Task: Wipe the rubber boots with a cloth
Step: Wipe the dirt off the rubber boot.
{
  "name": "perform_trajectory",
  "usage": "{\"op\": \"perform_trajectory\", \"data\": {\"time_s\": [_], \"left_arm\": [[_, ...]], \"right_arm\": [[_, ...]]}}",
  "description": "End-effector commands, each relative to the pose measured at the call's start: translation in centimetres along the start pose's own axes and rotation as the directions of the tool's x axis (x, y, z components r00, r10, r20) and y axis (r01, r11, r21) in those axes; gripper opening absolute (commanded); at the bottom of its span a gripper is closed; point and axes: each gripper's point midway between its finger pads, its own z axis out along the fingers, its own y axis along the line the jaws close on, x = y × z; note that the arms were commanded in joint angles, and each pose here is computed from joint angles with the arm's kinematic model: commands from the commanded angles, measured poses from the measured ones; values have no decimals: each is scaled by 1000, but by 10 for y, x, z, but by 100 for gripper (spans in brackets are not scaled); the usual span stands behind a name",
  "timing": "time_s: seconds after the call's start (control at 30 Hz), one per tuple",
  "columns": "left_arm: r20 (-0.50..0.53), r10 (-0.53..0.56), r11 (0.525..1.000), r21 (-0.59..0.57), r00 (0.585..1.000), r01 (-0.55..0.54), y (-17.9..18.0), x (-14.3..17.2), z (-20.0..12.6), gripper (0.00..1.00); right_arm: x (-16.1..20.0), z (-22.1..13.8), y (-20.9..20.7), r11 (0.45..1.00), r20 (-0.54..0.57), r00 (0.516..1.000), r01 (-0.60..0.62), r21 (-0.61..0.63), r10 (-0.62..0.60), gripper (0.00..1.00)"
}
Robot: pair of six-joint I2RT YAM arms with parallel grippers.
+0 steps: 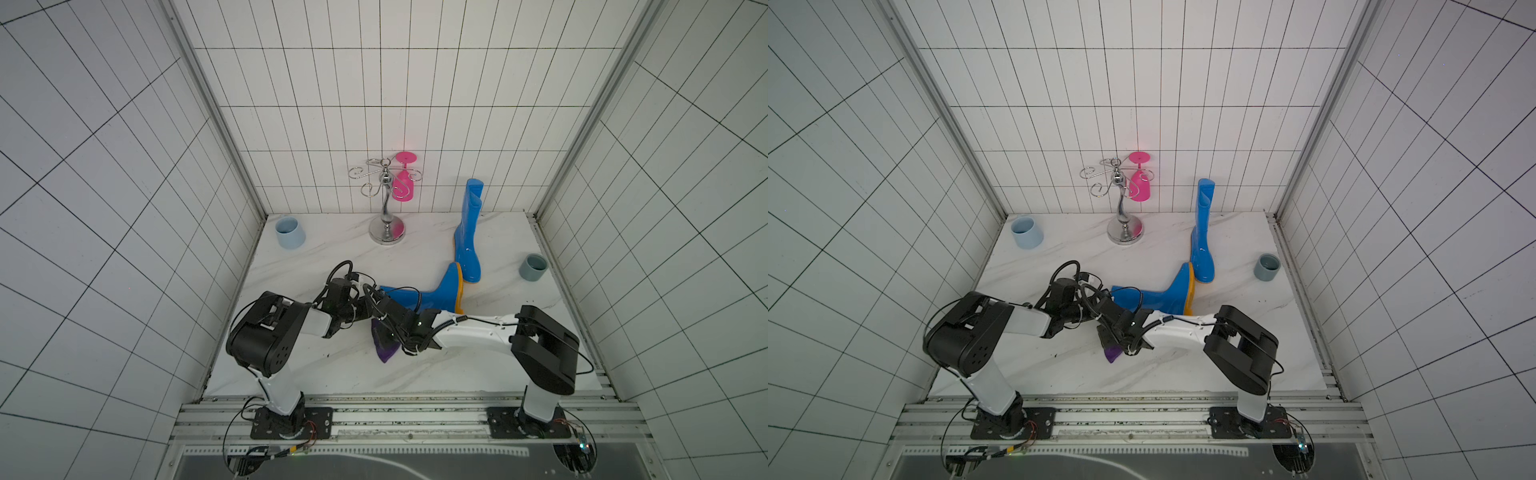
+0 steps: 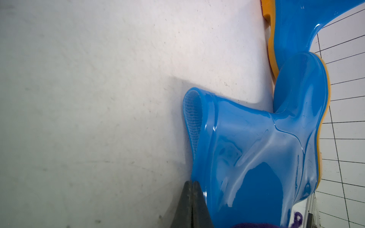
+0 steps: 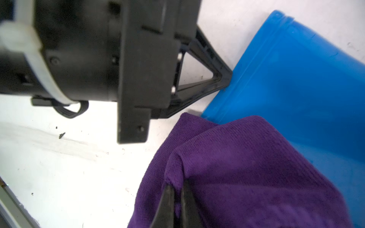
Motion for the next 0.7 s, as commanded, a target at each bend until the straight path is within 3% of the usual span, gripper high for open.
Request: {"op": "perform_trajectory", "data": {"time_s": [0.0,0.4,0.67], "left_arm": [[-213,-134,972,-216,968,87,56,78,-3,0],[-213,-131,973,-213,968,85,56,79,-4,0],[-210,-131,973,-215,969,85,57,79,-4,0]], "right_arm": [[-20,-23,-32,997,66,998,-24,72,20,0],[-44,-80,-119,961,104,994,-50,272,23,0],[-18,-105,-156,911,57,998,-42,410,20,0]]}}
